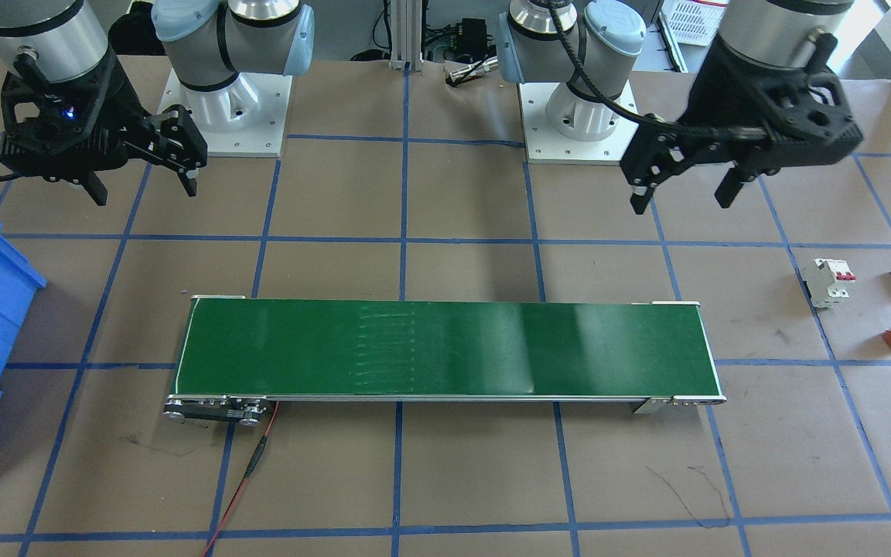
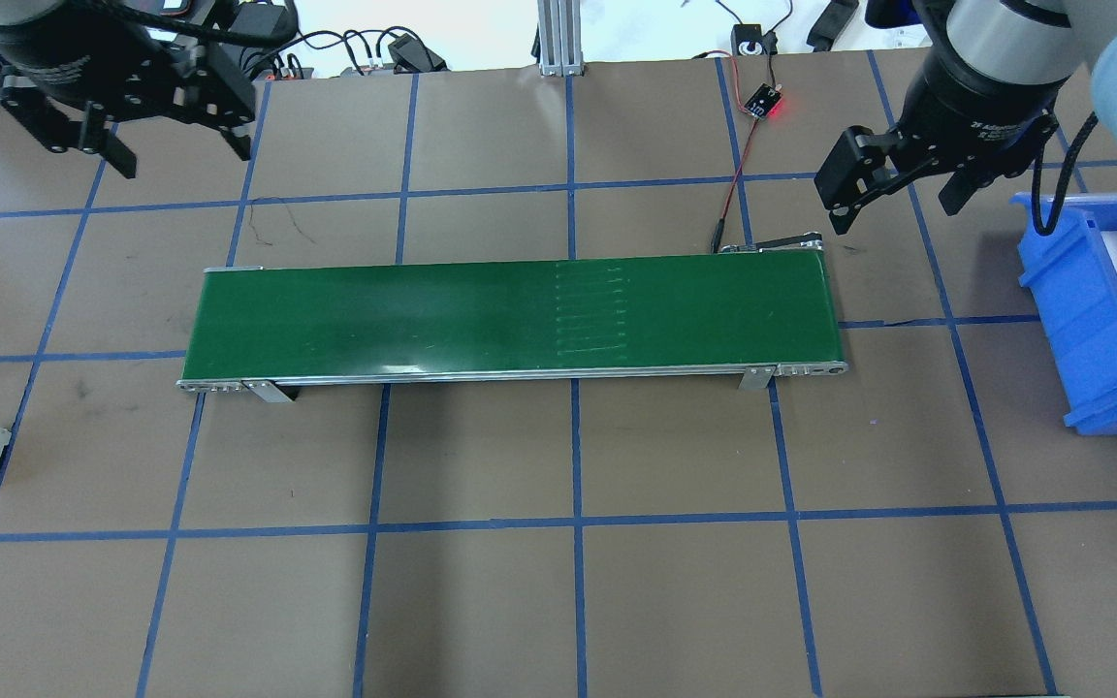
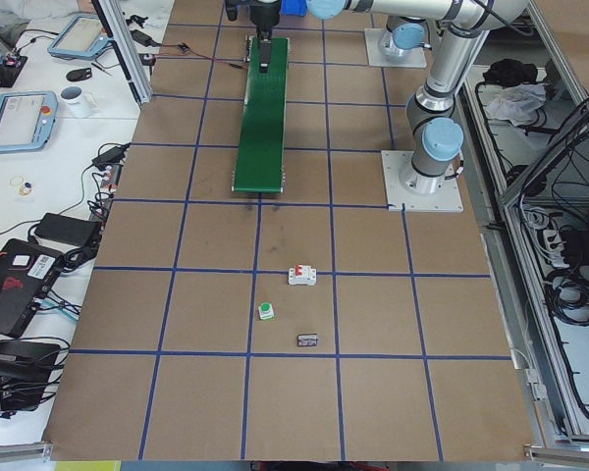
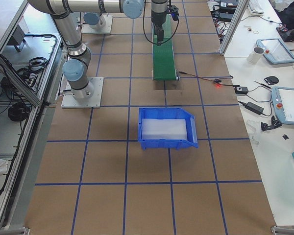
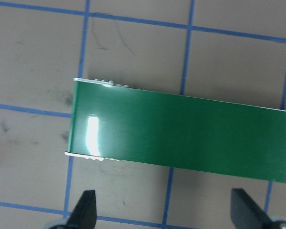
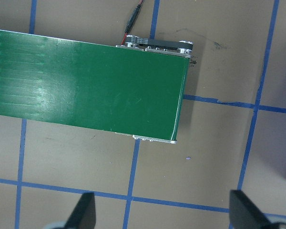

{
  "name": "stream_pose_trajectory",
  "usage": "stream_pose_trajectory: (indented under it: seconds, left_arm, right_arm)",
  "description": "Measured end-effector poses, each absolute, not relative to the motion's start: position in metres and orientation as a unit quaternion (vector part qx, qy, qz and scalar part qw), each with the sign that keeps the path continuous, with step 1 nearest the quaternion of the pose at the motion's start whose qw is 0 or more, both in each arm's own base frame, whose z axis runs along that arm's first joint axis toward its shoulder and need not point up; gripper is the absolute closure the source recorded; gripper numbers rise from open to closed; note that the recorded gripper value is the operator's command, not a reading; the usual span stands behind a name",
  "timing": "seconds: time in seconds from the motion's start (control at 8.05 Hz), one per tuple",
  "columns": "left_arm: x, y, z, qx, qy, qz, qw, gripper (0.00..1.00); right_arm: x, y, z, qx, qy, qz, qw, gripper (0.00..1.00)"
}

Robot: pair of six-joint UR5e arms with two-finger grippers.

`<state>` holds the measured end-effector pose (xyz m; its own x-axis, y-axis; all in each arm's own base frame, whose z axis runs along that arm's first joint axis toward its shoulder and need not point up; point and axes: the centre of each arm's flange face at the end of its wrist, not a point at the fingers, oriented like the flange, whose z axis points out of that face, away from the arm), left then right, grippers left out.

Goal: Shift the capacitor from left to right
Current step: 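Lower the left gripper over the brown capacitor beside the conveyor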

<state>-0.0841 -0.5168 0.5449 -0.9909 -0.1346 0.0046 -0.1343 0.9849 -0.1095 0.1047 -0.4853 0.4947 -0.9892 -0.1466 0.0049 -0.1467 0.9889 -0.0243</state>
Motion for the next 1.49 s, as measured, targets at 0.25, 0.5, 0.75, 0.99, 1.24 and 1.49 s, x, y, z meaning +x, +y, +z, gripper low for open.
stream_pose_trajectory:
  seconds: [0.25,0.5,0.75,0.99,1.24,1.49]
  left_arm:
    - [0.019,-0.528,0.539,-0.126,0.991,-0.049,0.008,0.00]
    - [0.122,-0.524,0.527,-0.141,0.989,-0.039,0.014,0.00]
    - [0.233,-0.512,0.495,-0.137,0.990,-0.020,0.014,0.00]
    - [0.355,-0.481,0.456,-0.129,0.991,-0.022,0.021,0.00]
    - [0.436,-0.465,0.402,-0.094,0.995,-0.023,0.028,0.00]
    - [0.483,-0.458,0.338,-0.069,0.997,-0.011,0.014,0.00]
  right_arm:
    - [0.106,-0.486,0.494,0.075,-0.997,0.012,-0.003,0.00]
    - [0.106,-0.488,0.491,0.072,-0.997,0.011,-0.007,0.00]
    - [0.108,-0.497,0.479,0.068,-0.998,0.005,-0.015,0.00]
    - [0.110,-0.519,0.454,0.066,-0.997,0.000,-0.034,0.00]
    - [0.112,-0.540,0.425,0.059,-0.997,-0.013,-0.048,0.00]
    - [0.115,-0.553,0.396,0.023,-0.997,-0.030,-0.066,0.00]
